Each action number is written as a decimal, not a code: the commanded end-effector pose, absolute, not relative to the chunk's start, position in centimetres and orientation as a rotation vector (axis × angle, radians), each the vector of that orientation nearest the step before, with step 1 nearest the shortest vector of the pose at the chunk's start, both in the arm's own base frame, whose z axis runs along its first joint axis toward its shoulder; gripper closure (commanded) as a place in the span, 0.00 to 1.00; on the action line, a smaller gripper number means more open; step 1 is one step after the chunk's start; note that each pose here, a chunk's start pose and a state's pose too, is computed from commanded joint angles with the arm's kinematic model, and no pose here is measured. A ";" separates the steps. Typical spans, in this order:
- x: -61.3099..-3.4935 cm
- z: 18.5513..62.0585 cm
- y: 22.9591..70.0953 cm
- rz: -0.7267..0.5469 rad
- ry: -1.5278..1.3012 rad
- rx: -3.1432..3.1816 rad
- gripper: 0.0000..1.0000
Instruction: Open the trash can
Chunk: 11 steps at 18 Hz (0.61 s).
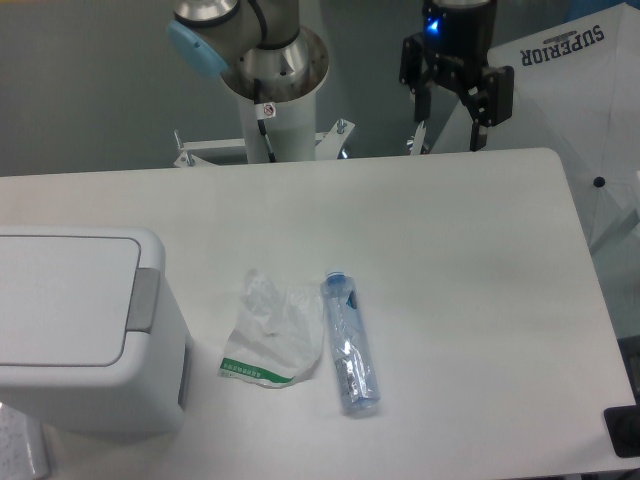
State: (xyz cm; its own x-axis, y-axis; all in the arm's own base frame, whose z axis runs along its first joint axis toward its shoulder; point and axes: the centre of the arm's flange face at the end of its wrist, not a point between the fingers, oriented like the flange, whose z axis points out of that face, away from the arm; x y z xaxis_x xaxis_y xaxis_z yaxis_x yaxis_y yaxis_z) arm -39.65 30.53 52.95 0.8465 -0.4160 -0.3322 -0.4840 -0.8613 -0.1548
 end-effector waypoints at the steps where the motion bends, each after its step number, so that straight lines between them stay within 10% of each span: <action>1: -39.6 52.7 30.7 0.424 0.695 -2.790 0.00; 11: -39.3 52.8 31.8 0.362 0.555 -2.760 0.00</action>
